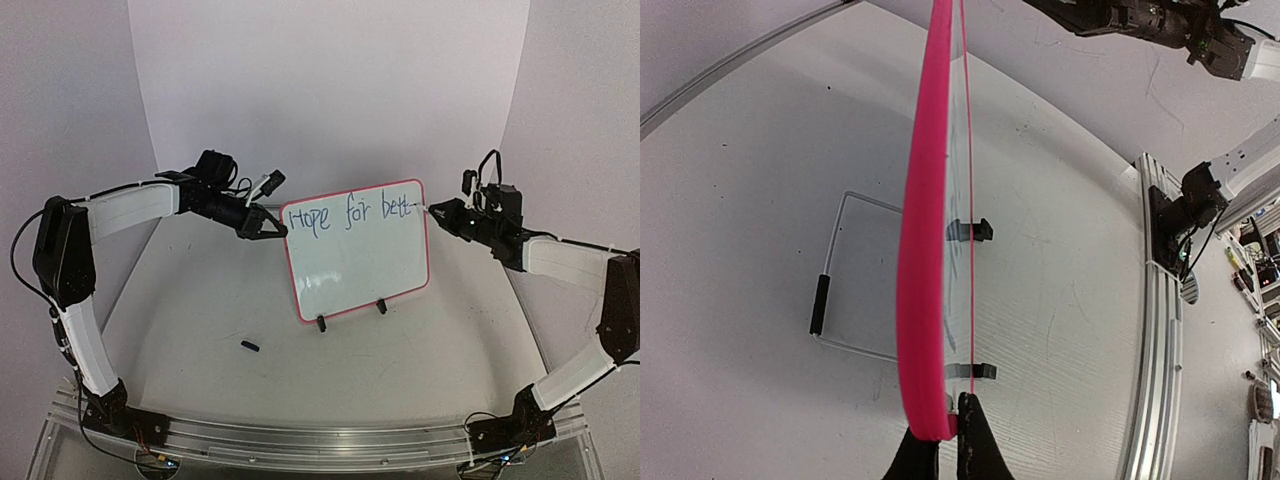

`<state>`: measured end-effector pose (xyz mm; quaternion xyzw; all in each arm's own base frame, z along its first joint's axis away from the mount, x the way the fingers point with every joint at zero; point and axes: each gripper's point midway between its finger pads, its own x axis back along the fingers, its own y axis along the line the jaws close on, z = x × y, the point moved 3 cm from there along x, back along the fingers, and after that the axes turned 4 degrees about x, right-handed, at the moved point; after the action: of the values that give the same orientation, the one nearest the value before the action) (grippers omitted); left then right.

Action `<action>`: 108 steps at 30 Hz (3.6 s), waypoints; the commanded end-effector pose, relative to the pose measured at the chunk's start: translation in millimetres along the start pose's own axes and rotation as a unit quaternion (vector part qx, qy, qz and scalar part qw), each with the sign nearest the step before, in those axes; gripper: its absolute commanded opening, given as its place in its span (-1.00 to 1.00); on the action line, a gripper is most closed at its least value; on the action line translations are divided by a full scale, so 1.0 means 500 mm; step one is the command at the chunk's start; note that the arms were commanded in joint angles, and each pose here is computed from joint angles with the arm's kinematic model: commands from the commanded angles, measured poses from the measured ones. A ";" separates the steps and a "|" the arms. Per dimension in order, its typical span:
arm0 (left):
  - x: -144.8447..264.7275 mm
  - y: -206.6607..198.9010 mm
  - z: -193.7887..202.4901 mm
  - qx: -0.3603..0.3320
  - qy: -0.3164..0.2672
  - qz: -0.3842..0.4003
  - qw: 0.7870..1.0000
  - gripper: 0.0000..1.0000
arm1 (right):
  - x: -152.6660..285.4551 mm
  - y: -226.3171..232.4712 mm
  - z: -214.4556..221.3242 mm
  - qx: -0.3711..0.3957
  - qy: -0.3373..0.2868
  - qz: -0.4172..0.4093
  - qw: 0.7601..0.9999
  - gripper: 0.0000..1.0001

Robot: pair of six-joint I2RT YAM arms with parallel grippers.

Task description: Write a sentence on the whiteboard

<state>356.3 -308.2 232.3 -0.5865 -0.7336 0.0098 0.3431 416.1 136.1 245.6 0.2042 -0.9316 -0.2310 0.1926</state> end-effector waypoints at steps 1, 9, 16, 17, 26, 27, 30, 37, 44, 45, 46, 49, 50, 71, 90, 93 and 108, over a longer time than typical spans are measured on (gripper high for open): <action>-0.035 0.002 0.082 0.014 0.079 -0.011 0.997 -1.00 | 0.008 0.036 -0.070 0.010 -0.048 -0.021 0.999 -1.00; -0.036 0.000 0.081 0.013 0.078 -0.009 0.997 -1.00 | 0.001 0.044 -0.064 0.011 -0.037 -0.042 0.998 -1.00; -0.037 -0.001 0.082 0.014 0.079 -0.008 0.997 -1.00 | -0.010 0.038 -0.034 0.004 -0.010 -0.049 0.999 -1.00; -0.037 -0.002 0.082 0.013 0.079 -0.008 0.997 -1.00 | -0.009 0.036 -0.032 0.003 -0.009 -0.047 0.999 -1.00; -0.038 -0.003 0.082 0.013 0.080 -0.007 0.997 -1.00 | 0.003 0.013 0.007 -0.008 0.009 -0.025 1.000 -1.00; -0.038 -0.003 0.082 0.013 0.080 -0.007 0.997 -1.00 | 0.004 0.010 0.011 -0.009 0.011 -0.023 1.000 -1.00; -0.038 -0.003 0.082 0.013 0.080 -0.007 0.997 -1.00 | 0.007 0.004 0.017 -0.010 0.013 -0.016 1.000 -1.00; -0.039 -0.004 0.081 0.011 0.080 -0.007 0.997 -1.00 | 0.014 -0.004 0.013 -0.009 0.006 0.003 1.000 -1.00; -0.039 -0.003 0.081 0.011 0.080 -0.008 0.997 -1.00 | 0.023 0.004 -0.017 0.000 -0.017 0.011 1.000 -1.00; -0.039 -0.004 0.081 0.012 0.080 -0.008 0.997 -1.00 | 0.024 0.009 -0.022 0.002 -0.019 0.006 1.000 -1.00; -0.039 -0.004 0.082 0.012 0.080 -0.008 0.997 -1.00 | 0.027 0.014 -0.028 0.004 -0.021 0.001 1.000 -1.00; -0.039 -0.004 0.082 0.012 0.081 -0.008 0.997 -1.00 | 0.036 0.036 -0.043 0.008 -0.029 -0.022 0.999 -1.00; -0.039 -0.004 0.082 0.012 0.080 -0.008 0.997 -1.00 | 0.040 0.044 -0.049 0.010 -0.032 -0.030 0.999 -1.00; -0.041 -0.005 0.084 0.013 0.082 -0.006 0.997 -1.00 | 0.005 0.055 -0.082 0.017 -0.044 -0.045 0.998 -1.00; -0.040 -0.005 0.083 0.012 0.081 -0.006 0.997 -1.00 | 0.010 0.013 -0.051 0.001 -0.040 0.005 0.999 -1.00; -0.041 -0.004 0.083 0.012 0.082 -0.006 0.997 -1.00 | 0.012 0.009 -0.036 0.000 -0.028 0.007 1.000 -1.00; -0.043 -0.006 0.083 0.013 0.082 -0.004 0.997 -1.00 | 0.028 -0.004 -0.014 -0.005 -0.019 0.023 1.000 -1.00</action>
<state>355.0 -309.6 232.8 -0.5867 -0.7330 0.0080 0.3442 406.0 128.7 230.0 0.1789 -0.9309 -0.2359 0.2139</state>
